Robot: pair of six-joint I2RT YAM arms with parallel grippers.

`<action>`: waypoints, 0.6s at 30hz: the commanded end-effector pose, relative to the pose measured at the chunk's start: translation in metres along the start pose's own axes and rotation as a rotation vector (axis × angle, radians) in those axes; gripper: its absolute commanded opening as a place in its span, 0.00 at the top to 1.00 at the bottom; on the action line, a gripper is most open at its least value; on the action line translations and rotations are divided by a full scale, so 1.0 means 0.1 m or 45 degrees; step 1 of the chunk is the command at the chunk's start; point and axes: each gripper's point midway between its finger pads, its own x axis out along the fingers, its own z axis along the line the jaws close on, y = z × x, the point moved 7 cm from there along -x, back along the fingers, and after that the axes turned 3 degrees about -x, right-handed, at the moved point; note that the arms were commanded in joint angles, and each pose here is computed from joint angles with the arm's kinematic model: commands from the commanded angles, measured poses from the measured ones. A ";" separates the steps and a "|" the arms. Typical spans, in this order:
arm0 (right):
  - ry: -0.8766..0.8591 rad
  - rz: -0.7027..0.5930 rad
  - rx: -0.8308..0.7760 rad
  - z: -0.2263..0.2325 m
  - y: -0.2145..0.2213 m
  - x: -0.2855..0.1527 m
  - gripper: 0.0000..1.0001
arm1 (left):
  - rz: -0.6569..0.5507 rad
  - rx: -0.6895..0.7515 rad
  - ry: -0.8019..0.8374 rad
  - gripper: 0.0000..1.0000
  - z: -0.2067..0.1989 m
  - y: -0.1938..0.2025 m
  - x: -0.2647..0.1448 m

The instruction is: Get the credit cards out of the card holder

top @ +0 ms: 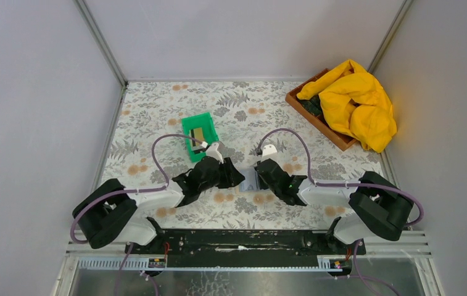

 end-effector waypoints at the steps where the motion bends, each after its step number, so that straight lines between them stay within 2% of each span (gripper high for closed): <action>1: 0.067 -0.014 0.081 -0.13 -0.04 0.01 1.00 | -0.043 -0.057 0.136 0.50 -0.17 -0.16 0.07; 6: 0.049 0.028 0.098 -0.15 0.00 0.05 1.00 | -0.013 -0.117 0.174 0.53 -0.07 -0.13 0.13; 18: 0.018 0.069 0.090 -0.12 0.05 0.10 1.00 | 0.017 -0.111 0.141 0.54 0.04 -0.05 0.29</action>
